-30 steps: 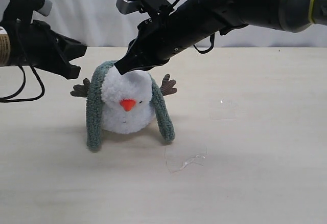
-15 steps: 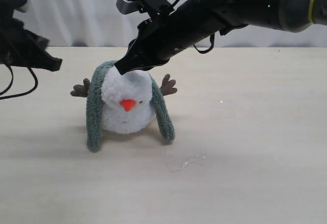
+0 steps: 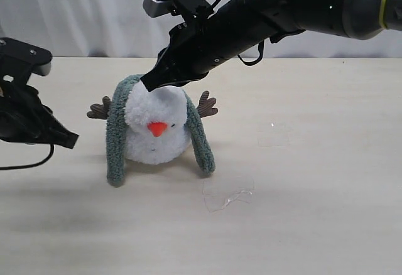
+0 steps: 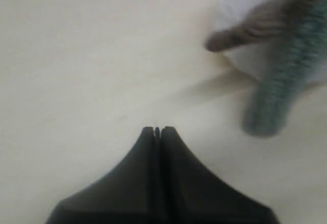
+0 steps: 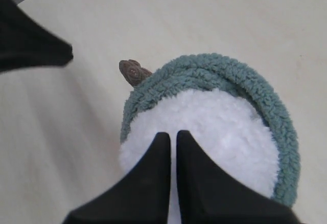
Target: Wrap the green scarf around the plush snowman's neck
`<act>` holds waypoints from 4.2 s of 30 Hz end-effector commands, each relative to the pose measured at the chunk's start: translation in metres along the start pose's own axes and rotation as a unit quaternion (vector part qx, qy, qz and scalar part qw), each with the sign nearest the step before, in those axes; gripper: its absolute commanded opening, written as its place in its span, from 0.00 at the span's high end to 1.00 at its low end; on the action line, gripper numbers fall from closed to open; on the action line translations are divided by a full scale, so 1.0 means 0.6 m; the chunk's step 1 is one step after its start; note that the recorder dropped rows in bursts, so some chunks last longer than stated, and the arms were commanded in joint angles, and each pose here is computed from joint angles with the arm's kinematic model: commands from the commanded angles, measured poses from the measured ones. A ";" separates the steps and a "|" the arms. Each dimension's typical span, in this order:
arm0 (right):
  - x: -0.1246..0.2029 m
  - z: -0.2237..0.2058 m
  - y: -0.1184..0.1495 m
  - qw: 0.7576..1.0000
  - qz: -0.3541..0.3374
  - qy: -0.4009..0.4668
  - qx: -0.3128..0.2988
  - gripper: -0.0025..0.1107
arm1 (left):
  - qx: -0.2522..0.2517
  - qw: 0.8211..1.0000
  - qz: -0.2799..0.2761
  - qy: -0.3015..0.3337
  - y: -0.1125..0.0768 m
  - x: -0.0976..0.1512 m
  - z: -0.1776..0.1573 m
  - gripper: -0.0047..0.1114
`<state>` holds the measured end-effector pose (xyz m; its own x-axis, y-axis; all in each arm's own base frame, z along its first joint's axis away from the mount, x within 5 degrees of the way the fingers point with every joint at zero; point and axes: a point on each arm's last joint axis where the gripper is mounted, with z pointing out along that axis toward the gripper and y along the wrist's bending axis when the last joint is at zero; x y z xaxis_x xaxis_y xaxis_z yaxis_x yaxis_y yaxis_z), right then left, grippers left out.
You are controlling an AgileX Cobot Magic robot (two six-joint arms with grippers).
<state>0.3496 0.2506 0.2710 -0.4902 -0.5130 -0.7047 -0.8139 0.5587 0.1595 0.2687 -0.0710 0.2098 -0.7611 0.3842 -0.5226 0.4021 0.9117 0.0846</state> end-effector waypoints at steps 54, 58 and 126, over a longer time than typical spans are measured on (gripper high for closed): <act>0.009 0.021 -0.006 1.000 0.012 0.013 -0.005 0.94 | 0.252 0.963 -0.004 -0.093 -0.080 0.010 0.117 0.76; 0.009 0.021 -0.006 1.000 0.012 0.013 -0.005 0.94 | 0.264 0.958 0.020 -0.108 -0.084 0.007 0.114 0.76; 0.010 0.021 -0.004 1.000 0.023 0.017 -0.009 0.94 | 0.138 0.956 0.134 -0.221 -0.044 -0.084 0.072 0.96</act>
<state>0.3533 0.2533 0.2560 -0.5387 -0.5076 -0.6724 -0.7928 0.5755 0.2007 0.3144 -0.1181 0.2025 -0.3573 0.4330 -0.8275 0.7007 0.7101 0.0690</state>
